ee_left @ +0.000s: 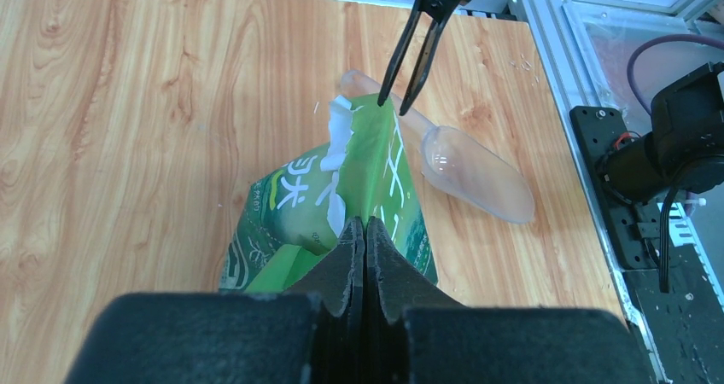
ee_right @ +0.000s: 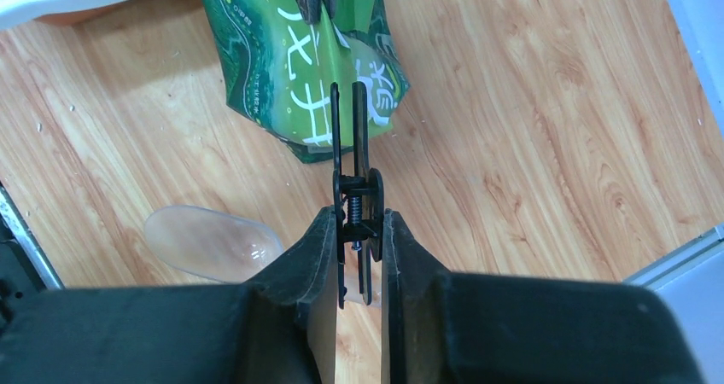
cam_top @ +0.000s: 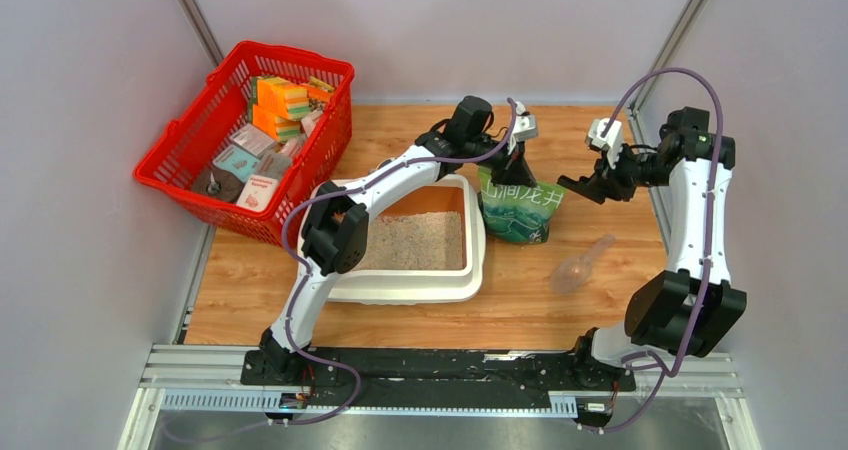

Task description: Fill the litter box with clean litter

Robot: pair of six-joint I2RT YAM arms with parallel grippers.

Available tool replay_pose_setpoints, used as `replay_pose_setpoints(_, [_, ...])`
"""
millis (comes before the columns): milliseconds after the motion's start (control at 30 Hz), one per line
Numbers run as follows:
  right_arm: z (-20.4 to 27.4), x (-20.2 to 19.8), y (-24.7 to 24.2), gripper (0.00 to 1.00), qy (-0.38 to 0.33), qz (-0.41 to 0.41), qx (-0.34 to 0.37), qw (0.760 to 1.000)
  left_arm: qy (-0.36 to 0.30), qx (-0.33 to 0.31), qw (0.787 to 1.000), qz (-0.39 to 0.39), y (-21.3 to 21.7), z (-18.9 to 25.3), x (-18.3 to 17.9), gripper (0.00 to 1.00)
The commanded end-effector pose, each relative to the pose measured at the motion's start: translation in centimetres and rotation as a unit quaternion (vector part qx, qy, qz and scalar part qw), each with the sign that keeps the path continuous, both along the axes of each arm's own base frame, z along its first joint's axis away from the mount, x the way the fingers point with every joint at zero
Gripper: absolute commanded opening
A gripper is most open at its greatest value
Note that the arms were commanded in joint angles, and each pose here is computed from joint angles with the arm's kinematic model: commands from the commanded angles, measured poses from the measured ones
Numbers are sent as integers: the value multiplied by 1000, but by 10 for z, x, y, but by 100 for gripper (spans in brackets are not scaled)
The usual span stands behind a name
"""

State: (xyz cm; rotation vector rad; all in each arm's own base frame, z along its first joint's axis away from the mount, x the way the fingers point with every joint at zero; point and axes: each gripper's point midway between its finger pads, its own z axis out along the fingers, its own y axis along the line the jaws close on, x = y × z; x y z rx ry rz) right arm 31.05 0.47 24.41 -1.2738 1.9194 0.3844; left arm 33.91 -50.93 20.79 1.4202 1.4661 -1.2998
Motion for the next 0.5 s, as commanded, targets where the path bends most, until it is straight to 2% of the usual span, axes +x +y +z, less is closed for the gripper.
replay_pose_setpoints(0, [-6, -56, 13, 0, 112, 16, 21, 993, -26, -20, 999, -6, -4, 12, 3, 0])
replay_pose_setpoints(467, [-22, -57, 14, 0, 124, 51, -6, 991, -19, -25, 999, -3, -6, 16, 3, 0])
